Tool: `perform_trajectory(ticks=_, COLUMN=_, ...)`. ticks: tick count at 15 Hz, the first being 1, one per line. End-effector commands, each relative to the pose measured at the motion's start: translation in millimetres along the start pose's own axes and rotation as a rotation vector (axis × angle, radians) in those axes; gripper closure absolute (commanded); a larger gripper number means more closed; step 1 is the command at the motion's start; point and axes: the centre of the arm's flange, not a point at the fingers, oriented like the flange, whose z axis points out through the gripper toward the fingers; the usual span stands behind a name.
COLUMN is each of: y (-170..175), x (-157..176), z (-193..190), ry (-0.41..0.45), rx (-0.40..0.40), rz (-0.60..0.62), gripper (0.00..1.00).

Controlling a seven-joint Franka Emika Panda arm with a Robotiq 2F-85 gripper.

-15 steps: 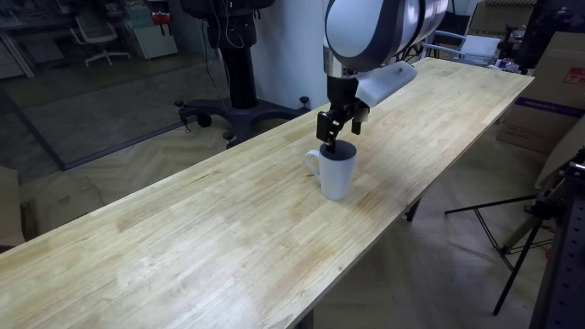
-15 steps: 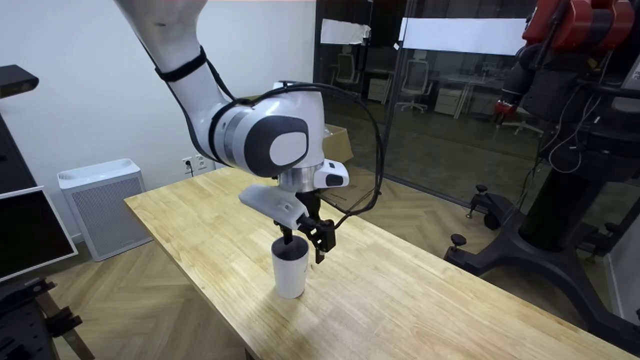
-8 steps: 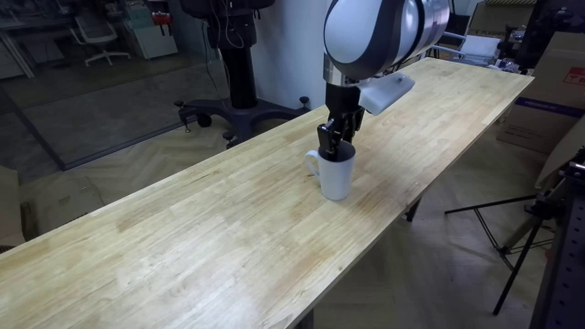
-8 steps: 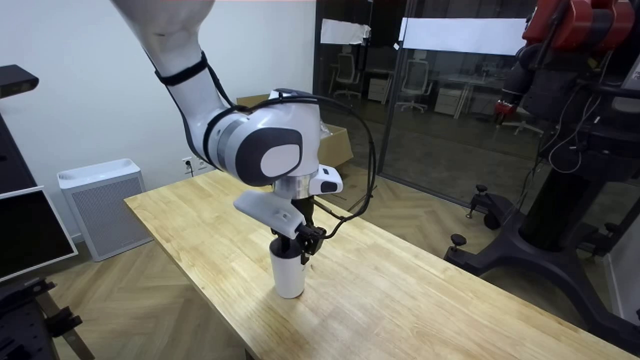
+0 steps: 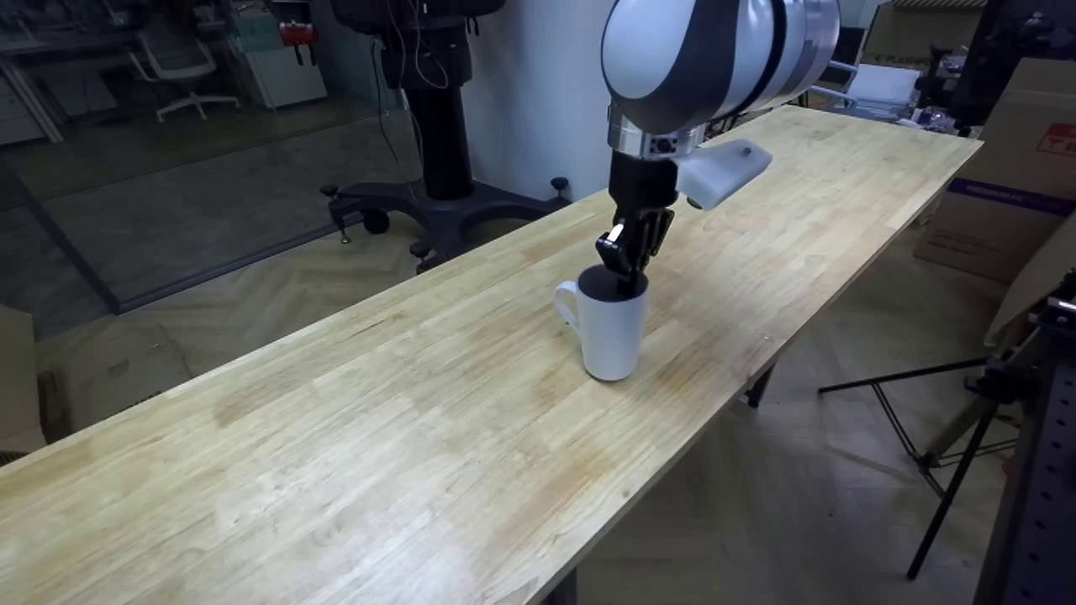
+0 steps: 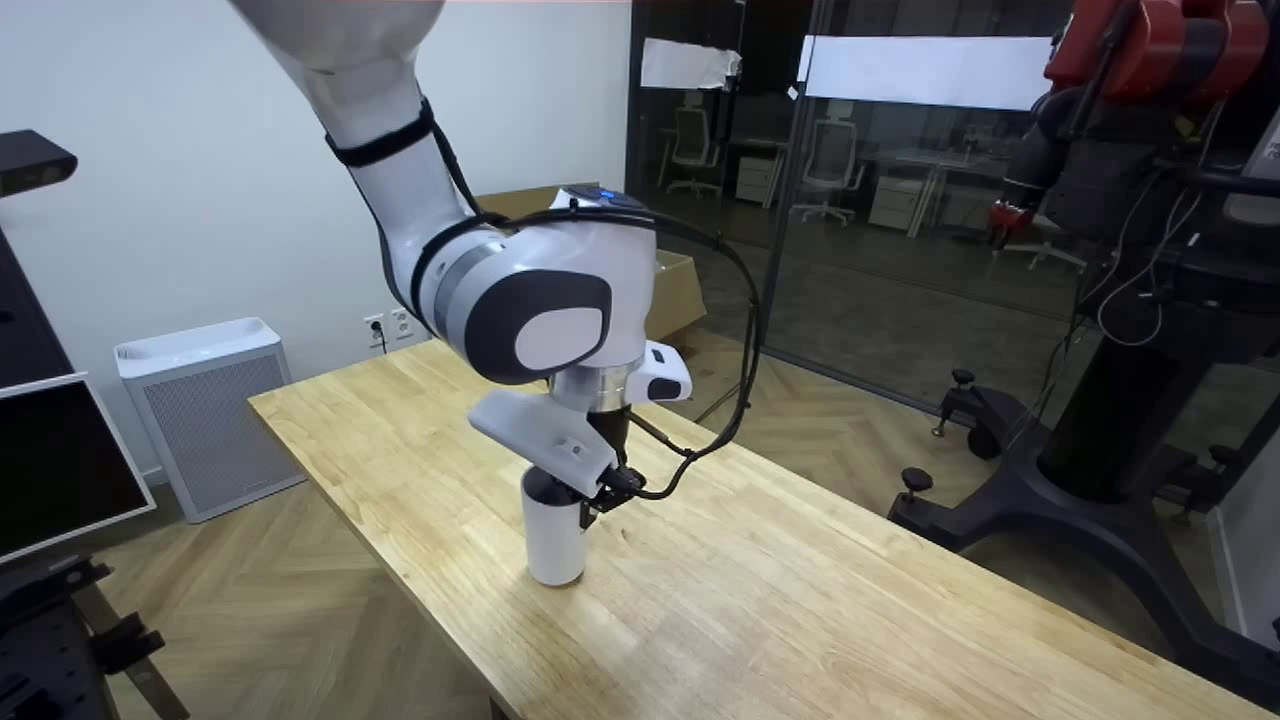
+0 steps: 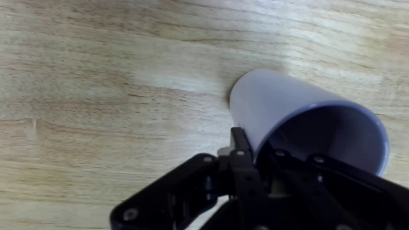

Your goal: Slide the mug forward towards the right

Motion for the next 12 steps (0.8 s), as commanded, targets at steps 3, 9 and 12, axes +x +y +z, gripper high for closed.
perform_trajectory(ticks=3, y=-9.6, x=-7.6, z=6.3, ry=-0.039, rx=0.034, rz=-0.049, gripper=0.9)
perform_trajectory(ticks=9, y=-18.2, x=-0.4, z=5.6, ry=-0.036, rx=0.011, rz=0.021, gripper=0.98)
perform_trajectory(ticks=12, y=3.0, x=19.5, z=0.1, ry=0.02, rx=-0.032, rz=0.179, gripper=0.98)
